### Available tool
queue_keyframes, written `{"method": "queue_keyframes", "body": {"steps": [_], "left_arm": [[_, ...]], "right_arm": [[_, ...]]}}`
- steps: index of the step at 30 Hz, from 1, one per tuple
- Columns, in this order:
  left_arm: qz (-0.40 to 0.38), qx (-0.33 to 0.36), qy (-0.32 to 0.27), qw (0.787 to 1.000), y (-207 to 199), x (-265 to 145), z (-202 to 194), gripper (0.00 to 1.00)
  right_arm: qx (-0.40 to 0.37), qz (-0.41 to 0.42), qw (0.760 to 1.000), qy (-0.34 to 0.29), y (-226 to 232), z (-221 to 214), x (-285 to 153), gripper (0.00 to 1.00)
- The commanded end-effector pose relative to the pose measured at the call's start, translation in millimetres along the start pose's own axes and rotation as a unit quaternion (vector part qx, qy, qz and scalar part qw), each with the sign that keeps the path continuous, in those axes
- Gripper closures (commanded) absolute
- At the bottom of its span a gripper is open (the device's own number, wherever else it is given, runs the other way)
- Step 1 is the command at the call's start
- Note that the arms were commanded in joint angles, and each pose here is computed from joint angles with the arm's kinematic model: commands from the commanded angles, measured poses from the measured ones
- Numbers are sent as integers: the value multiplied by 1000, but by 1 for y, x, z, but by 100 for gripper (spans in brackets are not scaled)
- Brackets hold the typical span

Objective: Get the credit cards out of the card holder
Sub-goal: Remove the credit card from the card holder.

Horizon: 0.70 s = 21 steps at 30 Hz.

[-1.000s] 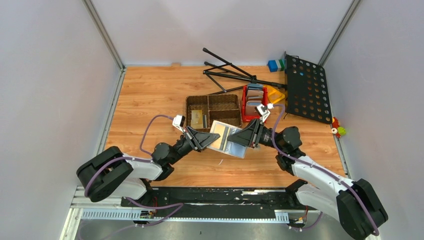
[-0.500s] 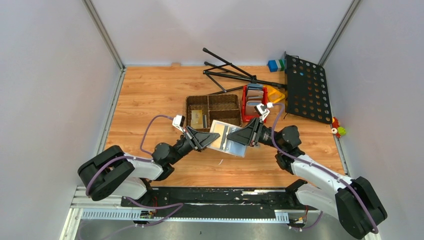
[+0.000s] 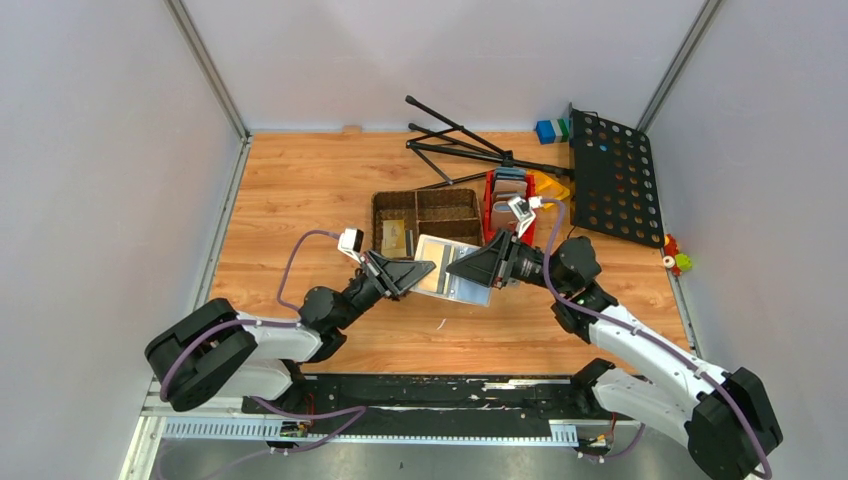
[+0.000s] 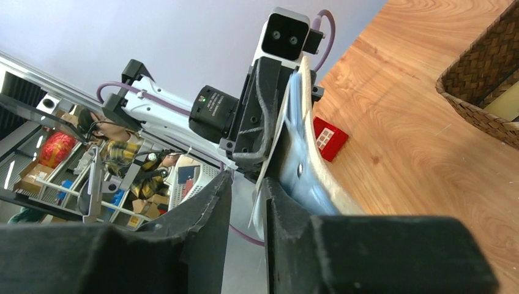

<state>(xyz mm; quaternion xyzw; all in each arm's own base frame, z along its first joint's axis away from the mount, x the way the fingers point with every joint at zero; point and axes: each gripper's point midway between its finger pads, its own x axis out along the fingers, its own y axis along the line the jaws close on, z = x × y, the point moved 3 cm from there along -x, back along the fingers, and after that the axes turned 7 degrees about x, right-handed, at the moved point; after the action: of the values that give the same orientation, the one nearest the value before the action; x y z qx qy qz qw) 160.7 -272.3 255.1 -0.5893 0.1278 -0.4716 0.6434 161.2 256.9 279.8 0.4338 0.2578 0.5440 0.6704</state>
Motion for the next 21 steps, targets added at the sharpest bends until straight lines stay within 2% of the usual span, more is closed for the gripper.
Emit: {"method": "queue_keyframes", "body": {"steps": [1,7,14,16,18,21], "left_arm": [[-85,-1,51,995,-44,4,-18,100],[-107,-7,33,994,-56,6,-13,100],[-105,17,9,994,-59,1,-7,100],[-91,34,12,995,-55,1,-7,93],[-71,54,16,996,-50,0,-8,79],[-43,73,7,996,-41,-6,-5,70]], "right_arm": [[1,-54,999,-1,-19,2,12,74],[10,-65,998,7,-23,-4,18,72],[39,-33,999,5,-10,-5,17,77],[54,-36,998,8,-9,-5,17,86],[67,-48,996,16,-12,-7,17,95],[82,-52,995,30,-15,-12,17,97]]}}
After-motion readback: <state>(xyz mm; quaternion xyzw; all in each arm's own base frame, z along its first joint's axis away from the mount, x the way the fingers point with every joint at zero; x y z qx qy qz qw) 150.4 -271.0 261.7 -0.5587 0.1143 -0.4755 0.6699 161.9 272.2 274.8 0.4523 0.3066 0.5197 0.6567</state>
